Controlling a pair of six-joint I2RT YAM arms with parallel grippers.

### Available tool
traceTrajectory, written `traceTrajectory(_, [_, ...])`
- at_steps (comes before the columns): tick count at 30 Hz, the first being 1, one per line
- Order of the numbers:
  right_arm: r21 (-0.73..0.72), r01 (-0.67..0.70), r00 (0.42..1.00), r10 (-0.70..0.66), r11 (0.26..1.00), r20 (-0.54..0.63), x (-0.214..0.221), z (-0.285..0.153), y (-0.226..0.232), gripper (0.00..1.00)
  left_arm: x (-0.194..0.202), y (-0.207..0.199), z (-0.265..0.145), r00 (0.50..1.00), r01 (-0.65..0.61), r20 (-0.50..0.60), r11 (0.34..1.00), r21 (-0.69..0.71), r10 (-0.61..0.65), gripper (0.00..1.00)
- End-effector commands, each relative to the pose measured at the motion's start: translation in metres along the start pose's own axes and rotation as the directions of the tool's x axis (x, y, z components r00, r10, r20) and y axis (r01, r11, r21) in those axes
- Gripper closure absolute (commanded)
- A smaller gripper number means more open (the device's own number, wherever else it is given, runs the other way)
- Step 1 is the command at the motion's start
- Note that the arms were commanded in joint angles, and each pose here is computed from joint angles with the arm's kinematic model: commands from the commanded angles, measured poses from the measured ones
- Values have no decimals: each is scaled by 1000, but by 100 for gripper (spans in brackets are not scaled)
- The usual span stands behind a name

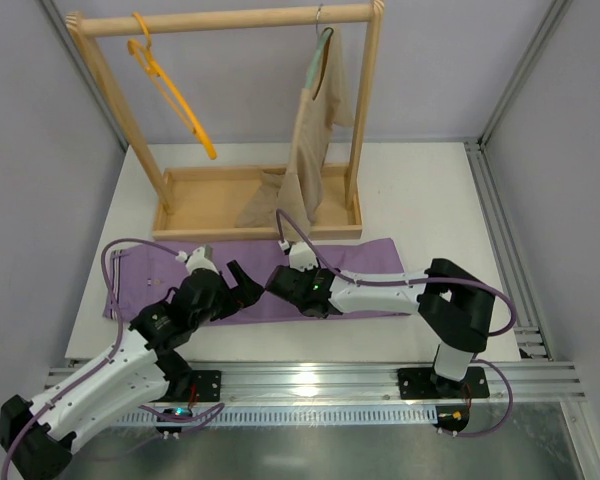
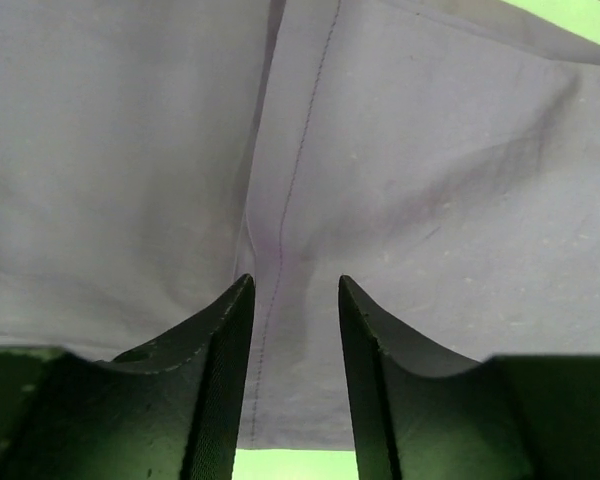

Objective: Place the trousers on the hanger
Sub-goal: Fold the trousers

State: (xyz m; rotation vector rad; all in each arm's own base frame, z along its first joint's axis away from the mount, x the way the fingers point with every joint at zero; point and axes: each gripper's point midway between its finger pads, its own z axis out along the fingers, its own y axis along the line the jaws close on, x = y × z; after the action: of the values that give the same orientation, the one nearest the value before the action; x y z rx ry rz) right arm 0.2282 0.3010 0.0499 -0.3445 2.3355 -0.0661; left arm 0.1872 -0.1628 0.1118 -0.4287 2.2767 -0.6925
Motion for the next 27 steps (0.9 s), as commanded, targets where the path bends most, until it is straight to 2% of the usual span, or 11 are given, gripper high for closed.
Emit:
traceTrajectory(1, [-82,-40,998,43,996,42,-23,-10,20,55,-10,0,-4,999,5,44,1000,-4,-5,3])
traceTrajectory(3, [-98,-50,998,54,994,41,-28,-13,26,49,-13,7,-5,998,-10,59,999,-38,12,2])
traceTrajectory(7, [-63,-16,999,19,998,40,-25,-4,29,45,-25,11,-10,995,-40,84,995,-93,48,2])
traceTrajectory(17, [152,82,996,-77,985,-43,1,20,6,46,-33,15,-13,996,-36,79,991,-132,47,1])
traceTrajectory(27, [196,67,998,-62,978,-32,3,8,-14,51,-34,9,-12,997,-20,77,994,-110,29,1])
